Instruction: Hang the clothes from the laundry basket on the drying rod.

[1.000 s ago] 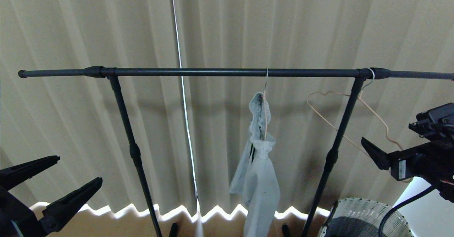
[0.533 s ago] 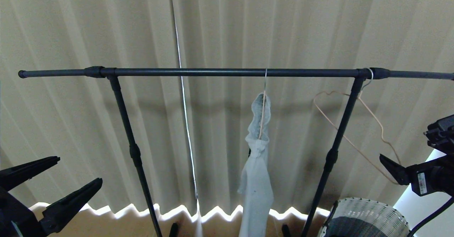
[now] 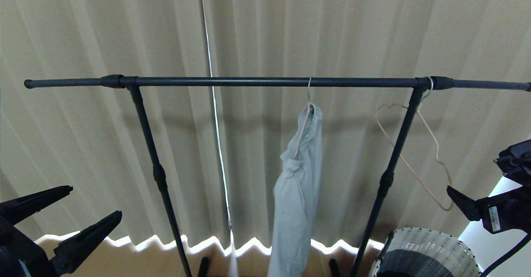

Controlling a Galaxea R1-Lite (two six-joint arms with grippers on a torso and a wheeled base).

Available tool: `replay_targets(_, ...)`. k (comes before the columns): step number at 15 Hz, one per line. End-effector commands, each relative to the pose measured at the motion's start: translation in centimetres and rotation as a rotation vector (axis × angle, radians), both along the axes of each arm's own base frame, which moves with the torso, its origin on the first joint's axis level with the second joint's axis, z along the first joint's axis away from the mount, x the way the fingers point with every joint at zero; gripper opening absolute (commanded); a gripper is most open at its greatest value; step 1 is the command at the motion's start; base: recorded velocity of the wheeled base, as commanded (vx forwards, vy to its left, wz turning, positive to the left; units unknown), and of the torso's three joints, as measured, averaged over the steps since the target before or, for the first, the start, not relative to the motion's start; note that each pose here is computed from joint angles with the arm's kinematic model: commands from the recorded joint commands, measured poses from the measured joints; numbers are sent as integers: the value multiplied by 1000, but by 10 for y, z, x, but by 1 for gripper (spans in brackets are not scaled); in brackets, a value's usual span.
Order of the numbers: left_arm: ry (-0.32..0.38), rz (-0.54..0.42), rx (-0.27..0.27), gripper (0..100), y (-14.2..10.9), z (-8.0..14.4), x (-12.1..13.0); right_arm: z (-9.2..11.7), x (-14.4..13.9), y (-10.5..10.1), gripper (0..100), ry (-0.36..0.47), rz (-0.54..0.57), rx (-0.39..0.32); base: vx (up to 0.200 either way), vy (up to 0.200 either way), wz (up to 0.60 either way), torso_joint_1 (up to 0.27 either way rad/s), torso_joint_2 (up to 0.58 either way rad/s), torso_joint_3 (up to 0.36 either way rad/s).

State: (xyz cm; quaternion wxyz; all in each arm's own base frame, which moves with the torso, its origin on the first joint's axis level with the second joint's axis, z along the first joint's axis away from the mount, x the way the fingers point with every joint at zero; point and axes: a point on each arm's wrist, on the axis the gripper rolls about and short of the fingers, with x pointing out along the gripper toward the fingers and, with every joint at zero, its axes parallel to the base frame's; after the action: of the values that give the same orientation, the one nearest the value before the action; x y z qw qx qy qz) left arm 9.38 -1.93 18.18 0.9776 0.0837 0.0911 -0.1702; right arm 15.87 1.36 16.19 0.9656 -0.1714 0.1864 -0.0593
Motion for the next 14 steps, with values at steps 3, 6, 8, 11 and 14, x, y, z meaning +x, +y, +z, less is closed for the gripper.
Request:
replay_targets(3, -3, 0, 1, 100, 0, 0, 0, -2, -1, 0, 100, 3, 2, 0, -200, 0, 0, -2, 1, 5)
replay_targets(6, -2, 0, 0, 100, 0, 0, 0, -4, -1, 0, 100, 9, 6, 2, -200, 0, 0, 4, 6, 2)
replay_targets(8, -5, -1, 4, 100, 0, -1, -1, -7, -3, 1, 100, 19, 21, 8, -100, 0, 0, 1, 4, 1)
replay_targets(11, -11, -1, 3, 100, 0, 0, -2, -8, -3, 1, 100, 2, 29, 11, 0, 0, 0, 0, 0, 0)
replay_targets(14, -11, -1, 3, 100, 0, 0, -2, -16, -3, 1, 100, -13, 30, 12, 0, 0, 0, 0, 0, 0)
